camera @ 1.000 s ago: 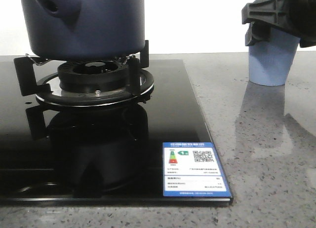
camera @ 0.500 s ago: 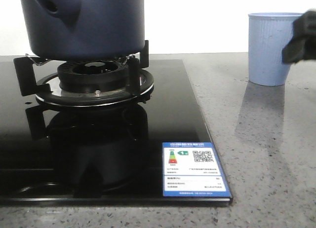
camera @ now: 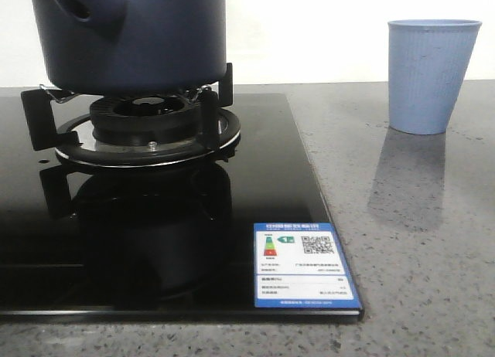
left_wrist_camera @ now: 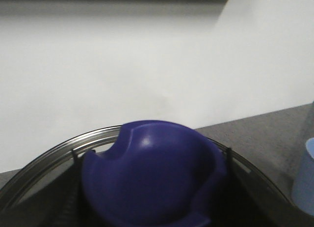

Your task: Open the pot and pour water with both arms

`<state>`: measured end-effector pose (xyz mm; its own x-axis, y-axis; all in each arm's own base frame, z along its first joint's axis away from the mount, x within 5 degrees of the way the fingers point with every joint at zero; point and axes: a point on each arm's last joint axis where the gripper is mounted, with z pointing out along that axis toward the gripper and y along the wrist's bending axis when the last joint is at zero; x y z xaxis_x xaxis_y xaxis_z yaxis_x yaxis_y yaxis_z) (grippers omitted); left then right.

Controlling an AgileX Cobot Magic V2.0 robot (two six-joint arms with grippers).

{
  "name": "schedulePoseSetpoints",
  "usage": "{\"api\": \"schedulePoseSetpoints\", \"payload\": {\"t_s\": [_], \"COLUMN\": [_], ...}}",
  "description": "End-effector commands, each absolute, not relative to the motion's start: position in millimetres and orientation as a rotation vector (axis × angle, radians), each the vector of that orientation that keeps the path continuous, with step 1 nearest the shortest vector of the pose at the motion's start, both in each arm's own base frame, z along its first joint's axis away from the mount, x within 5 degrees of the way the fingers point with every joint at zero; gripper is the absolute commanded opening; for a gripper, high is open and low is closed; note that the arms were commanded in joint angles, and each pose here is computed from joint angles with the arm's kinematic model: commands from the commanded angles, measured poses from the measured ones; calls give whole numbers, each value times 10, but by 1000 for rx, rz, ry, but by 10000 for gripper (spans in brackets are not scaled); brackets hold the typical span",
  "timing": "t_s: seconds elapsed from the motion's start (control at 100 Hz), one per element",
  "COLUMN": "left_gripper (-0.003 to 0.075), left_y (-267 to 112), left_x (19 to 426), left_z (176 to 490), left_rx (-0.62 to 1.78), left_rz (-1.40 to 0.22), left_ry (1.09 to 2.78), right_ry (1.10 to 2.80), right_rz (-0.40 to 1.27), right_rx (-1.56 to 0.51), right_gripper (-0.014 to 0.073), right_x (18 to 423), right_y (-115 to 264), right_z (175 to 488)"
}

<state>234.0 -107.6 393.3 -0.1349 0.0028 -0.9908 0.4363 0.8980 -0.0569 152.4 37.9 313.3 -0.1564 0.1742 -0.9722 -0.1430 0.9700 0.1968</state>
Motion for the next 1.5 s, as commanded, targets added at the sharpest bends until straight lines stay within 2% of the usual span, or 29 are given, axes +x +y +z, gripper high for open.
{"api": "schedulePoseSetpoints", "payload": {"t_s": [0.0,0.17,0.52,1.36,1.43,1.49], "left_gripper": [347,347,347,347,354,393], "left_y": [-1134,-1333,-1434,-1527,-1527,-1529], "left_x": [2322,2413,2607,2702,2702,2701], "left_z": [4146,4031,3833,3678,3678,3674], "left_rx": [294,331,329,341,341,343], "left_rz": [-399,-407,-381,-388,-388,-389], "left_ry": [1542,1543,1586,1638,1638,1641], "right_ry": [1671,1674,1675,1680,1679,1682], "right_rz": [262,271,276,283,283,284], "right_rx": [7,-2,-7,-14,-14,-16], "right_gripper": [566,563,563,563,563,563], "right_x": [1517,1515,1513,1511,1511,1511], "right_y": [371,381,387,395,395,397], "right_z": [3222,3220,3219,3210,3210,3203]}}
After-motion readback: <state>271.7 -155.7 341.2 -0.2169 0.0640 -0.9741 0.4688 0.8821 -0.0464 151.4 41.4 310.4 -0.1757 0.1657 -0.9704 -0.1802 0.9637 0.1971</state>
